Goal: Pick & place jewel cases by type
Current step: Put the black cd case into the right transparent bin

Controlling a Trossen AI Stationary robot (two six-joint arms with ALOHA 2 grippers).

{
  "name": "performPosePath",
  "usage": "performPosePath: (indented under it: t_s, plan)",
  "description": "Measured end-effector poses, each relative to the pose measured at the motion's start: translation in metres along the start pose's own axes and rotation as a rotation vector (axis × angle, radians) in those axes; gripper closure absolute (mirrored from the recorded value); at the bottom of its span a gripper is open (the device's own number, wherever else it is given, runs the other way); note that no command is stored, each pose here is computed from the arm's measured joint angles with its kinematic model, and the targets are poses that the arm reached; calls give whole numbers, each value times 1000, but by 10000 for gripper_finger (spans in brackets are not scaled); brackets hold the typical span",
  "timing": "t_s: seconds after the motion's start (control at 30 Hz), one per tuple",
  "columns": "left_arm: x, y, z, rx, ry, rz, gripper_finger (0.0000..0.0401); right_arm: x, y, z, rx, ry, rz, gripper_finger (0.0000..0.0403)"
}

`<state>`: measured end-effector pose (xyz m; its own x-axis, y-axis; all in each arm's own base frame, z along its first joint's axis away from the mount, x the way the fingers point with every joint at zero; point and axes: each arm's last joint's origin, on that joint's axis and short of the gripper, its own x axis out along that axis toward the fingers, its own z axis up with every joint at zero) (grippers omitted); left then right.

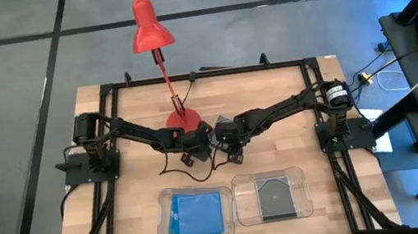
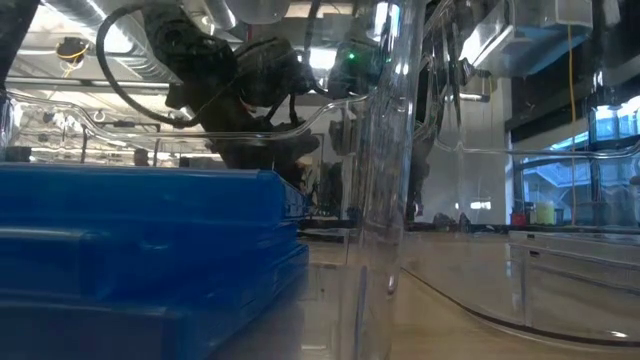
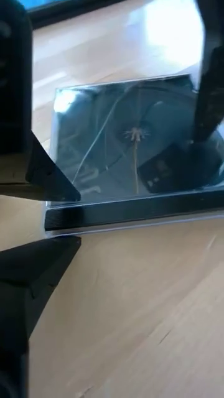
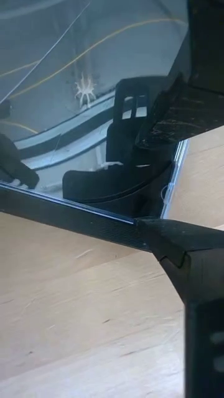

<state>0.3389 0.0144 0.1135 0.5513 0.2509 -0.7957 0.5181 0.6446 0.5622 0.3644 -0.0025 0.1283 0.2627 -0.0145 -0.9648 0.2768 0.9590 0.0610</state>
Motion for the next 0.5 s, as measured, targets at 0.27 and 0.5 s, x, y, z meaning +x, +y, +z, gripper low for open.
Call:
performPosePath:
  t_s: [0.27, 0.5]
  plan:
    - [1, -1, 0, 27, -27, -18, 299, 1, 1, 2, -20, -24, 14, 201]
    - [1, -2, -1, -30, -20, -38, 299, 1, 2, 3, -34, -16, 57, 201]
